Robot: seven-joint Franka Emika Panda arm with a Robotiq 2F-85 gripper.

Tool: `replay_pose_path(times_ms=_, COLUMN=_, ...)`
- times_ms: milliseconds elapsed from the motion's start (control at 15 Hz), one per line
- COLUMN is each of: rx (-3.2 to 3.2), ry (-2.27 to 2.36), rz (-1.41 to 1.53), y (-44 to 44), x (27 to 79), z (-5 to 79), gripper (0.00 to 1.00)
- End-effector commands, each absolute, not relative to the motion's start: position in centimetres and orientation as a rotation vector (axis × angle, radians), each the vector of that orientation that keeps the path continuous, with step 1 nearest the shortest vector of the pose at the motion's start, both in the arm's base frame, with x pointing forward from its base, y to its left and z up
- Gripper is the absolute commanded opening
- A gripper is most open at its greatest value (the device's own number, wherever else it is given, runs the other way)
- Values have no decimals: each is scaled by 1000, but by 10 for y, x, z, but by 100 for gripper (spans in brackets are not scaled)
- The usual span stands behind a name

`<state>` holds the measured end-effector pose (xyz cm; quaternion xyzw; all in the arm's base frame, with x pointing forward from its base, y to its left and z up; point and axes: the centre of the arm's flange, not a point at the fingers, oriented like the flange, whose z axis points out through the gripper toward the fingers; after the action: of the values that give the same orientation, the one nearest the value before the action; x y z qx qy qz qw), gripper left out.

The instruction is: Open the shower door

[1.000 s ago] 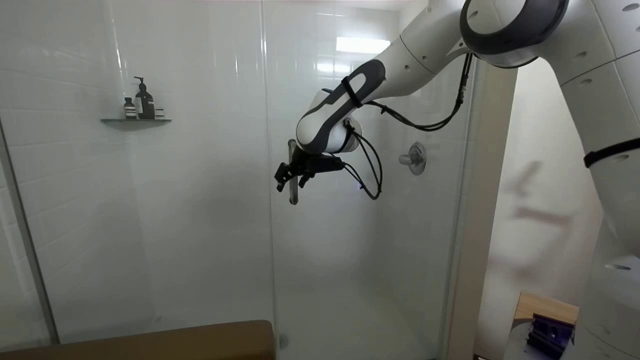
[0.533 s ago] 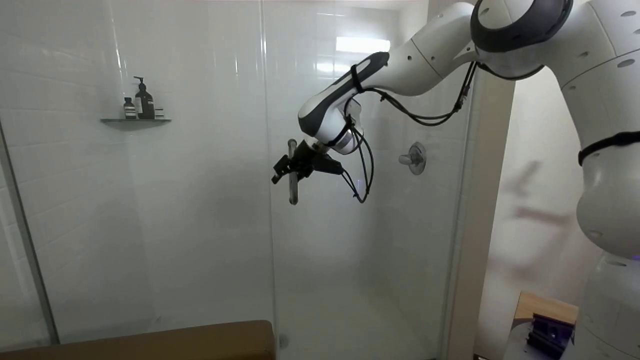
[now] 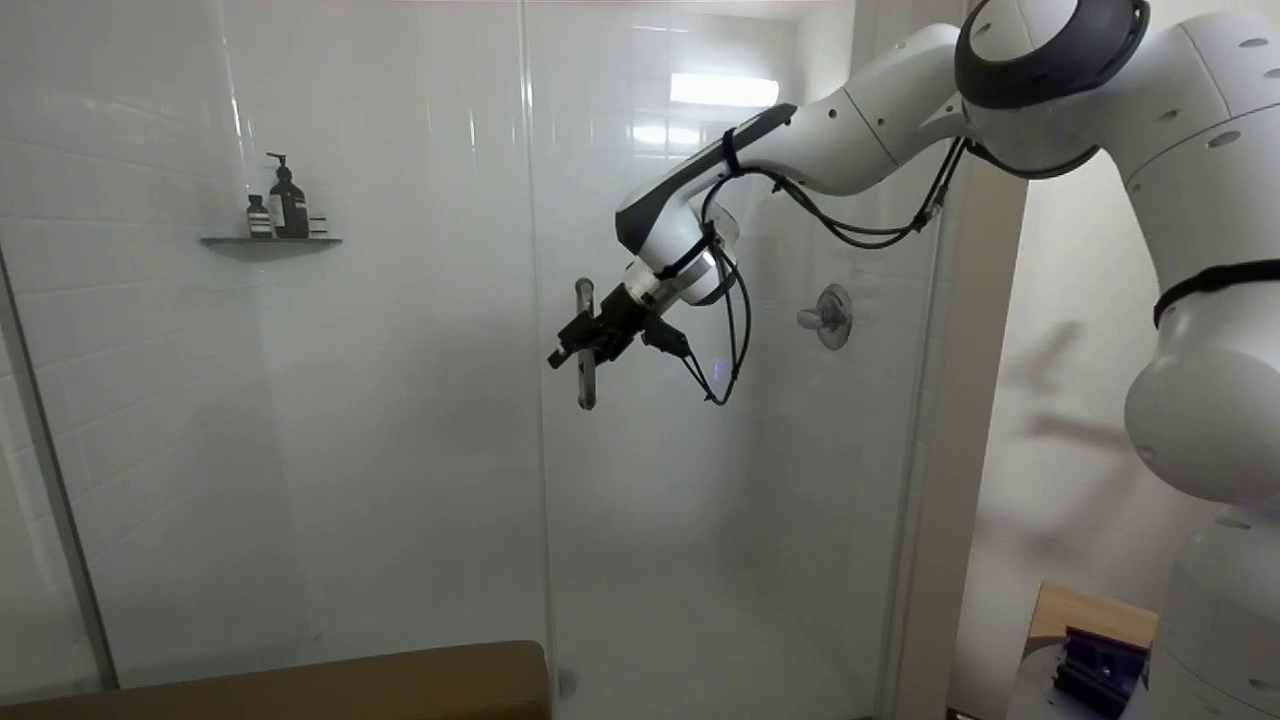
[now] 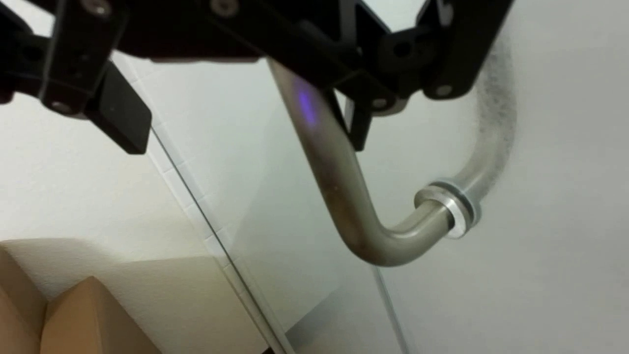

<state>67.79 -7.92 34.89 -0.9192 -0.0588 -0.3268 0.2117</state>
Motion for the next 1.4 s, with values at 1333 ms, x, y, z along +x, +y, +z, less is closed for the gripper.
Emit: replay_pose_path(times_ms=1333, rx=-2482, ry=-355, rz=-721, y=-48, x=642, z=339, gripper=100)
